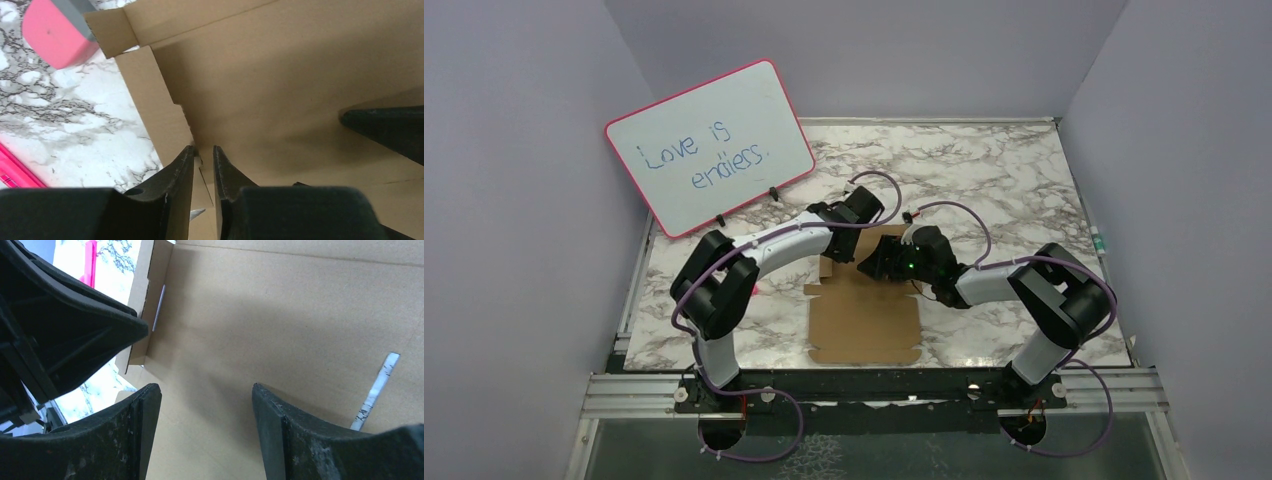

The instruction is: Fold the paper box

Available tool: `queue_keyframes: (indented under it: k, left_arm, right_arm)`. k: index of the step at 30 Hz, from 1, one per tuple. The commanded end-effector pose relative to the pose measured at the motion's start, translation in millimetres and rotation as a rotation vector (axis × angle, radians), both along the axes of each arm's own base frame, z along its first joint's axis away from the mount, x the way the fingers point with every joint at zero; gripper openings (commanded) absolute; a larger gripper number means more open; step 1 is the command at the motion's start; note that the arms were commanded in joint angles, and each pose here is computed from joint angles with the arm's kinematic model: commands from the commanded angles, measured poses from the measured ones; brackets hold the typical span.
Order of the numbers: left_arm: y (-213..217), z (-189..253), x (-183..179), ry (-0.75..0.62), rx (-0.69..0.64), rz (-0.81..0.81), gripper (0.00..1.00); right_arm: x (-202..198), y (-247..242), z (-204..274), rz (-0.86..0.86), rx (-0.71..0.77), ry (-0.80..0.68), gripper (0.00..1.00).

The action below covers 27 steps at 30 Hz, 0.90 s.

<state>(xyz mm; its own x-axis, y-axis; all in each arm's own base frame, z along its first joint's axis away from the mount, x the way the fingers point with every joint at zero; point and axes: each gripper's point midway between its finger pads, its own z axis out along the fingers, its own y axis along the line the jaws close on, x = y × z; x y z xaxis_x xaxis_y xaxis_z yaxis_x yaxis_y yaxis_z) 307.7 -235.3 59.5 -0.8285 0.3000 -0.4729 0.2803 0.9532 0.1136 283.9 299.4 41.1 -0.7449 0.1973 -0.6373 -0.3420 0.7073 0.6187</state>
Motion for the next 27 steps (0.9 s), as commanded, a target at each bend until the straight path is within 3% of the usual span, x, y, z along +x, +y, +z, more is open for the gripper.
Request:
queue_keyframes:
  k: [1,12,20,27]
  left_arm:
    - [-8.8,1.7,-4.2,0.006,0.006,-0.007,0.22]
    - [-2.4,51.7,5.4,-0.124,-0.044,0.02,0.32]
    - [-14.4,72.3,-9.2,-0.165,-0.224,-0.019,0.5]
    - [-39.9,54.9,-29.2,-0.096,-0.412,-0.1,0.61]
  right_arm:
    - [-14.7,-13.8,-22.8,-0.016,-0.072,0.064,0.73]
    - [-5.8,-22.1,25.4,-0.026,-0.101,-0.051,0.79]
    - [-8.3,-57.0,50.3,-0.102,-0.157,-0.109,0.86]
    - [-7.6,-112.4,40.1,-0.209,-0.179,-0.038,0.86]
